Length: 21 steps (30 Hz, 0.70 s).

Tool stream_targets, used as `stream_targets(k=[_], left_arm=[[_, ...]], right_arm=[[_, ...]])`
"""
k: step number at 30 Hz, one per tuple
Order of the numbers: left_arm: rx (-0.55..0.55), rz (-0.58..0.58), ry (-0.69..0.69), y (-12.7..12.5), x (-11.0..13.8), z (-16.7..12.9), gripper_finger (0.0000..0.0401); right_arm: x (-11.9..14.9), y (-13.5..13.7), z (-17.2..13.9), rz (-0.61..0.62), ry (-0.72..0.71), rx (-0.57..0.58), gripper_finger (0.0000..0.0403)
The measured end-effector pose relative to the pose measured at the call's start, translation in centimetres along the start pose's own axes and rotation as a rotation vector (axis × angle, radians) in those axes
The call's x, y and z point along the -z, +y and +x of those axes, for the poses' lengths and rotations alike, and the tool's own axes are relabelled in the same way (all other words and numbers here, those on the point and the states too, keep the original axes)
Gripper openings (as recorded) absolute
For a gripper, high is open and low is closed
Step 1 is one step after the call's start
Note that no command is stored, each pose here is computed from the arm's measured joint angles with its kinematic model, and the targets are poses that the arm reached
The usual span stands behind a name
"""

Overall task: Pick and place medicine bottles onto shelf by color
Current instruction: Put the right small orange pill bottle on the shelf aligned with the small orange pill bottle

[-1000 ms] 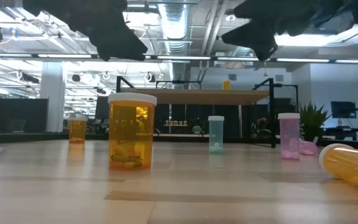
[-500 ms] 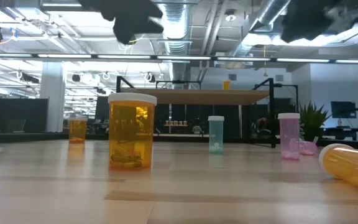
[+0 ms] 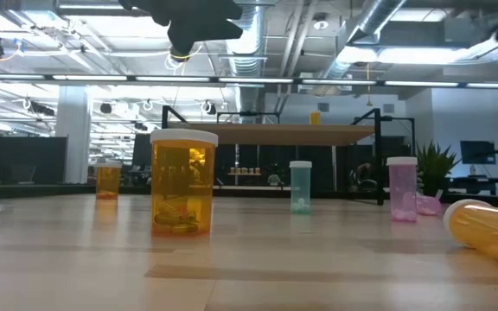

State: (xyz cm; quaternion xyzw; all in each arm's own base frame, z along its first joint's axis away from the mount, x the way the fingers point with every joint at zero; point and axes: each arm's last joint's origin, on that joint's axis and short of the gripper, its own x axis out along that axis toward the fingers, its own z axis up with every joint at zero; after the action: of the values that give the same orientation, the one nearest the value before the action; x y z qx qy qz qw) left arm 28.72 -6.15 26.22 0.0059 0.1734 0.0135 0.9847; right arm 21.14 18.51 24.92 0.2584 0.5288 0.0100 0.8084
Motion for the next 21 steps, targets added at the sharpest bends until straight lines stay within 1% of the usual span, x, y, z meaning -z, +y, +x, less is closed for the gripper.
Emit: stream_targets(k=[3, 6, 9, 12, 16, 21], left_arm=[[-0.005, 0.000, -0.001, 0.0, 0.0, 0.0, 0.0180], [-0.011, 0.006, 0.004, 0.0, 0.0, 0.0, 0.0180], [-0.031, 0.009, 0.015, 0.1, 0.2, 0.0, 0.0180], [-0.055, 0.011, 0.019, 0.2, 0.2, 0.0, 0.0180], [-0.056, 0.011, 0.019, 0.2, 0.2, 0.0, 0.0180], [-0.056, 0.012, 0.024, 0.2, 0.3, 0.0, 0.0180]], right_arm=[[0.6, 0.2, 0.4, -0.018, 0.016, 0.014, 0.0260], [1.0, 0.6, 1.5, -0.031, 0.030, 0.023, 0.0260], [1.6, 0.8, 2.5, -0.017, 0.102, 0.037, 0.0260], [1.7, 1.3, 3.2, -0.008, 0.157, 0.068, 0.0260], [1.7, 2.4, 3.5, -0.027, 0.165, 0.073, 0.0260], [1.9, 2.3, 5.0, -0.052, 0.207, 0.154, 0.0260]])
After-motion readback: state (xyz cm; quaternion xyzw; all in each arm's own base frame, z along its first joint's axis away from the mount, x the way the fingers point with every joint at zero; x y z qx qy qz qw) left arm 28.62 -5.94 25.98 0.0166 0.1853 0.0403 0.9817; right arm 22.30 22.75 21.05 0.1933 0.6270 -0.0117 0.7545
